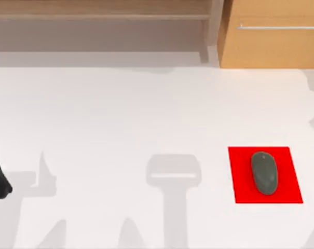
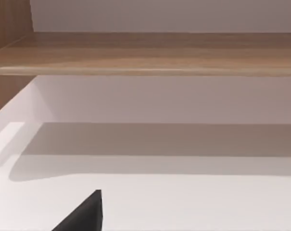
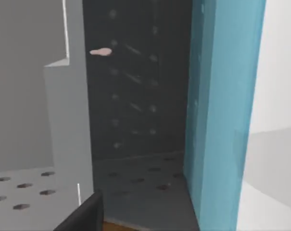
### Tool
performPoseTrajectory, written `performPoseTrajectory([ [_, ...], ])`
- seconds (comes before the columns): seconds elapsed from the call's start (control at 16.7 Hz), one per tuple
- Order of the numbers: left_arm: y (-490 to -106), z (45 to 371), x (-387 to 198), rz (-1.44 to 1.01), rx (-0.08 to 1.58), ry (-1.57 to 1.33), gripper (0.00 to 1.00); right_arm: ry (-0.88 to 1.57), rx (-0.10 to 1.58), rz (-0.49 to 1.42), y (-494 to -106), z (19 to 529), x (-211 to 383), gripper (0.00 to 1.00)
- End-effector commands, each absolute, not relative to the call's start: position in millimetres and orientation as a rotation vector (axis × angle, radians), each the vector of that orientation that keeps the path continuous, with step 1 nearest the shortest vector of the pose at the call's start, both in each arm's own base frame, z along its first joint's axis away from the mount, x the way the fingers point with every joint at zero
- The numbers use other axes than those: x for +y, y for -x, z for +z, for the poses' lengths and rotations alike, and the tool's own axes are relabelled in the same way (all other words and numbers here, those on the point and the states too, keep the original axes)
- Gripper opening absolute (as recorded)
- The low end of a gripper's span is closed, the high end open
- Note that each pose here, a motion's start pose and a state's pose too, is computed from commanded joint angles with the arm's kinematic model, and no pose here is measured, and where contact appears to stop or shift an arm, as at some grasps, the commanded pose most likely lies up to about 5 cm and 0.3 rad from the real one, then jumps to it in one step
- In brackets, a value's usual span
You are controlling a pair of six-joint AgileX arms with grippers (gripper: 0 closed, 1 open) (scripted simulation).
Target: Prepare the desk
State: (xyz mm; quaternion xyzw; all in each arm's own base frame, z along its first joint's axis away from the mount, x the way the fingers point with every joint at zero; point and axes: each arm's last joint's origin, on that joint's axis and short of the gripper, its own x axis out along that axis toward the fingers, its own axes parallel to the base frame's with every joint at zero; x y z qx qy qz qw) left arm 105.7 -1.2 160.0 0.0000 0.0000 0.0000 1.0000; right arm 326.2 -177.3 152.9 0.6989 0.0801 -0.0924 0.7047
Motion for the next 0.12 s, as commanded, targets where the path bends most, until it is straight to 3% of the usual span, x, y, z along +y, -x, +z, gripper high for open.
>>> performPoseTrajectory([
  [0.12,-105.7,160.0,-1.2,0.000,0.000,0.000,1.00,-1.564,0.186,-0.221,-319.4,147.7,-178.0,1.00],
])
